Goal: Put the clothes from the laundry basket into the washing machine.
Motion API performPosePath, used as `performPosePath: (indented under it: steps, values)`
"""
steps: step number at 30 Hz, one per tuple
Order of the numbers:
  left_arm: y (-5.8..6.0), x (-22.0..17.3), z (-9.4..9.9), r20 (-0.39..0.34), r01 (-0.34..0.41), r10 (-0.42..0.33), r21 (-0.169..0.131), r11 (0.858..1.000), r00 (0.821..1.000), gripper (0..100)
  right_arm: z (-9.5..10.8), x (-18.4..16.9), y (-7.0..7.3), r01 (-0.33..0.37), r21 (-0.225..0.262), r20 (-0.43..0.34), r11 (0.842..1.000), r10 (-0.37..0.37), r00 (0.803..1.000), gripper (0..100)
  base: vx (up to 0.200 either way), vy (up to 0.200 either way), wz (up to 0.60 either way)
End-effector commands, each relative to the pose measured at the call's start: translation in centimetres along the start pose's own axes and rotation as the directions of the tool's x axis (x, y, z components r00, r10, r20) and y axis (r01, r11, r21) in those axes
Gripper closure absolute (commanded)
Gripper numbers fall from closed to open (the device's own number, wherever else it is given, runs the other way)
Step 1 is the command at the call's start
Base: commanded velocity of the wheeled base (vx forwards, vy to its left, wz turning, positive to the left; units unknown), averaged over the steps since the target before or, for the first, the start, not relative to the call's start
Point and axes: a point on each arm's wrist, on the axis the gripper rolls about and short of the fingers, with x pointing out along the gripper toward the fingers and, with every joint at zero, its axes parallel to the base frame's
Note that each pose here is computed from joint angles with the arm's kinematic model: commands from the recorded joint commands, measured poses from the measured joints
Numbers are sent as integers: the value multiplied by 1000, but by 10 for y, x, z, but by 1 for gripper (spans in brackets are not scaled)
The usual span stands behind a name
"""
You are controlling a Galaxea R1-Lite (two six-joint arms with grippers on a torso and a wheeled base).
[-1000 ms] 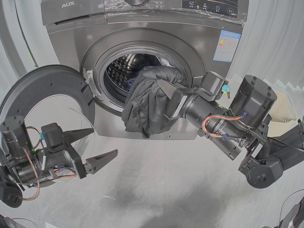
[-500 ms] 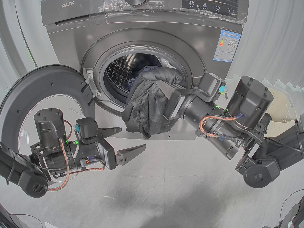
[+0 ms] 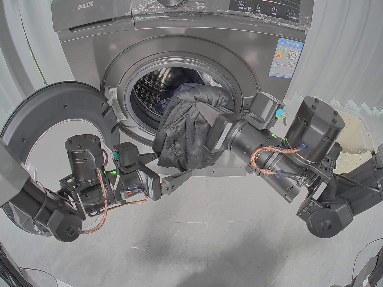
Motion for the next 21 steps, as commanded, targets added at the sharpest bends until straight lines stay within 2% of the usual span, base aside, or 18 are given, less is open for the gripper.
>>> performPosePath:
  steps: [1, 9, 10, 16, 18, 19, 21]
  values:
    - [7, 17, -12, -18, -29, 29, -5, 1000, 999, 0, 2, -2, 2, -7, 0, 4, 1000, 7, 1000, 100, 0, 0, 0]
    - [12, 28, -7, 51, -92, 92, 10, 996, 994, 0, 1, -2, 3, -8, 2, 2, 1000, 8, 1000, 100, 0, 0, 0]
    - [12, 29, -6, 54, -95, 95, 10, 995, 994, 100, 0, -2, 3, -9, 2, 0, 1000, 9, 1000, 100, 0, 0, 0]
    - [11, 28, -7, 90, -97, 95, 18, 995, 991, 100, -3, -3, -2, 5, -5, -14, 1000, -5, 1000, 100, 0, 0, 0]
    - [6, 25, -7, 104, -87, 84, 24, 996, 991, 100, -4, -3, -3, 7, -6, -17, 1000, -7, 1000, 100, 0, 0, 0]
    - [-3, 21, -7, 116, -64, 60, 31, 997, 991, 100, -5, -3, -4, 11, -8, -20, 1000, -11, 1000, 100, 0, 0, 0]
    - [-10, 15, -6, 130, -44, 39, 38, 998, 991, 100, -6, -3, -5, 11, -8, -23, 1000, -11, 1000, 100, 0, 0, 0]
